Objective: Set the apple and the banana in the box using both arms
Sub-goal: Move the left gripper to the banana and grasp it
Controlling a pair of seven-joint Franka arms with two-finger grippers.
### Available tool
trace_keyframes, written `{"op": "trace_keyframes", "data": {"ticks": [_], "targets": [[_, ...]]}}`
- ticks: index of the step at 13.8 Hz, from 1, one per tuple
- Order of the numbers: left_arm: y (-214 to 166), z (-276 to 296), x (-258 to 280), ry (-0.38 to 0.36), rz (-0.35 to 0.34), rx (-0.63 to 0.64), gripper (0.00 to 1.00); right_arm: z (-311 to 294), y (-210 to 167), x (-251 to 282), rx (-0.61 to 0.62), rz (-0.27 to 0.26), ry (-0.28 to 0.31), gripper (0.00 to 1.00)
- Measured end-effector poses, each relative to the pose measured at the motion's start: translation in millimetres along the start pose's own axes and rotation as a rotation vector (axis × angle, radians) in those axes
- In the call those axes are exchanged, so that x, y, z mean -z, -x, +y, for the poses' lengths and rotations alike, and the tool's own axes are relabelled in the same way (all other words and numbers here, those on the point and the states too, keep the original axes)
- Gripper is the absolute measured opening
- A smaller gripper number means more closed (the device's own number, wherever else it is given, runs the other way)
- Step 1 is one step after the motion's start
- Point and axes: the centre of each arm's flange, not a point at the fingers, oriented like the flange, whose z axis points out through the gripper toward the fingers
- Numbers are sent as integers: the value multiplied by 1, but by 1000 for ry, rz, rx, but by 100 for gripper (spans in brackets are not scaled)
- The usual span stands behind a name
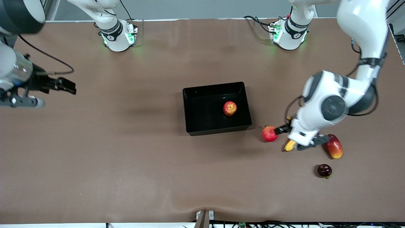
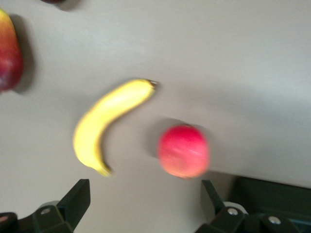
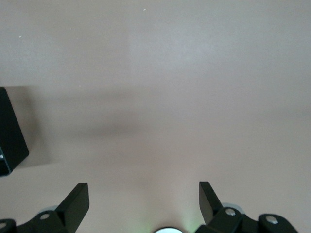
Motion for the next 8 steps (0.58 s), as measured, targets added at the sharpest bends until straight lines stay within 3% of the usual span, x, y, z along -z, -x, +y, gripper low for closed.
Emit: {"op": "trace_keyframes", "data": {"ticks": [2,4,8], "targets": [[-19,-32,-36,9,-46,-85,100,6,16,11,-17,14,-10,100],[-28,-48,-74,-21,-77,-187,100,25,18,14,-29,21,-60,100],[-33,-52,-135,-64,-93,-312,100,60,15,21,-46,55,-97,100]]}}
